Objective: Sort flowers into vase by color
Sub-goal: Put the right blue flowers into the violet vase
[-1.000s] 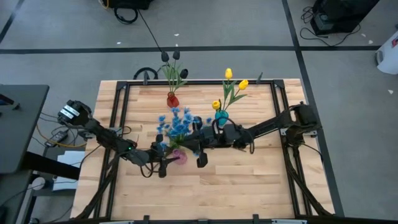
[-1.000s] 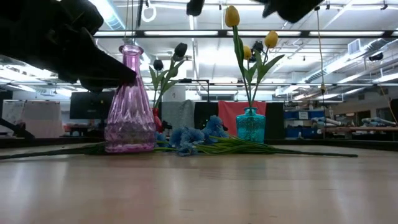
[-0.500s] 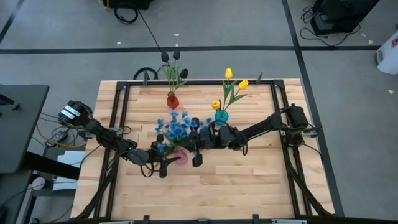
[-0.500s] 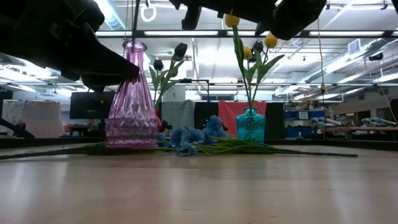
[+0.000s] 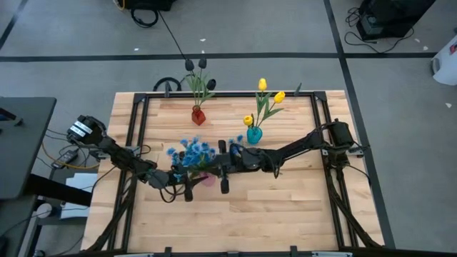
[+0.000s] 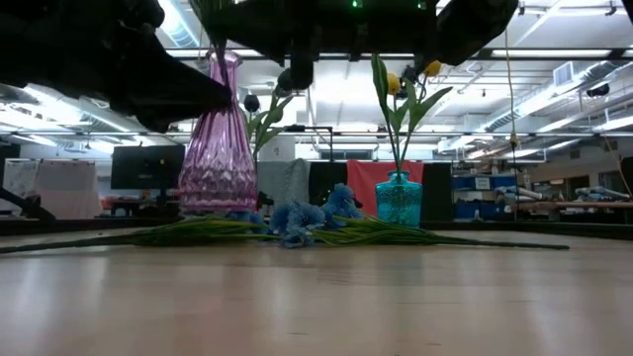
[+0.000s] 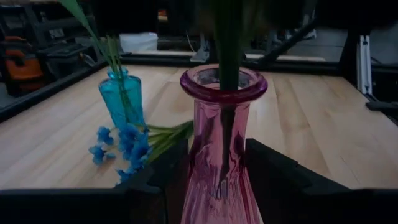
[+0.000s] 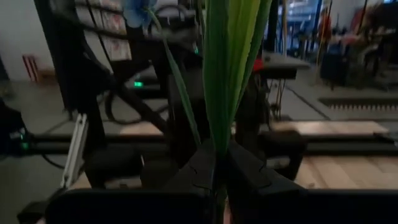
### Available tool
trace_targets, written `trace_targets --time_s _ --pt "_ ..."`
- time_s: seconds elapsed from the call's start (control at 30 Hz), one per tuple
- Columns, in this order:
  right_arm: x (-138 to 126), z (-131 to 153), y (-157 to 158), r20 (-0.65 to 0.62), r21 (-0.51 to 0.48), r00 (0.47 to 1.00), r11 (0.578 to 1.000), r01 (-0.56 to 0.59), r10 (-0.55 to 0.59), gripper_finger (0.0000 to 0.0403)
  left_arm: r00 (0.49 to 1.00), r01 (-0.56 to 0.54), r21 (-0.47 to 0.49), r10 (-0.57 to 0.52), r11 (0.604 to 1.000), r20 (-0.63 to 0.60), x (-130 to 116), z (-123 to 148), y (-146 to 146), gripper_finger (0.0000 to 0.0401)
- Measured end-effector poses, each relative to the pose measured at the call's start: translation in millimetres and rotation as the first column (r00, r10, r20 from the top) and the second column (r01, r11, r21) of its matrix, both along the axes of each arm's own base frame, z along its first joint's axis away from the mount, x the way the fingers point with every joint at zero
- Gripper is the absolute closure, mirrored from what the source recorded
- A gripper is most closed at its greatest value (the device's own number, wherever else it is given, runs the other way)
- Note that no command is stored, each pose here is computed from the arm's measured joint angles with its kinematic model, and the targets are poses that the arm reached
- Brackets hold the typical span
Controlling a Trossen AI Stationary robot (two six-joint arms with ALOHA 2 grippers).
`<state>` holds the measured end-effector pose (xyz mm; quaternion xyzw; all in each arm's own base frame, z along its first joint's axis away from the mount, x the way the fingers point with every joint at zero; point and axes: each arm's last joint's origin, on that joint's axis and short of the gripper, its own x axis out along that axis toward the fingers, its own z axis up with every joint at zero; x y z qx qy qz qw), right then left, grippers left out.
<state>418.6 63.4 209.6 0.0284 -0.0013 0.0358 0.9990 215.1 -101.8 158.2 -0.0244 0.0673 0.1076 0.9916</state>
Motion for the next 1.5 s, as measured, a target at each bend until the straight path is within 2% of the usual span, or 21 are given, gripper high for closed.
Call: trace_targets --time_s 0.2,0.3,0.73,0.9,1.07,1.27,1.4,1.5 --pt "-0.3 -8.4 -0.4 -0.093 0.005 0.996 1.0 0.002 -0.002 0.0368 0.999 -0.015 0.027 0.014 1.0 0.03 0.4 4.0 0.2 0.0241" --pt "-1.1 -14.4 -0.5 -0.152 -0.01 0.988 1.0 0.001 -0.003 0.0355 0.999 -0.015 0.028 0.014 0.999 0.032 0.6 4.5 0.2 0.0241" --pt "-4.5 -14.7 -0.6 -0.218 -0.002 0.976 1.0 0.003 -0.004 0.0189 1.0 -0.013 0.033 0.012 0.999 0.023 0.5 3.7 0.1 0.0241" --pt "-9.9 -10.1 -1.4 -0.278 -0.006 0.961 1.0 0.005 -0.006 0.0139 1.0 -0.007 0.038 0.007 0.999 0.013 0.3 2.6 0.1 0.0241" --pt "-20.6 7.8 -2.0 -0.311 -0.02 0.95 1.0 0.023 -0.028 0.0101 1.0 -0.006 0.042 0.006 0.999 0.006 0.2 1.9 0.1 0.0241" --pt "-37.2 25.9 2.6 -0.366 -0.065 0.927 0.996 0.059 -0.079 0.0077 1.0 -0.006 0.039 0.006 0.999 0.003 0.2 1.5 0.1 0.024" --pt "-51.1 36.3 4.2 -0.415 -0.083 0.895 0.986 0.143 -0.165 0.0077 1.0 -0.008 0.028 0.008 1.0 -0.005 -0.1 0.2 0.3 0.024" --pt "-60.2 40.2 5.6 -0.462 -0.067 0.869 0.984 0.165 -0.177 0.0081 1.0 -0.004 0.023 0.004 1.0 -0.012 -0.2 -0.7 0.2 0.024"
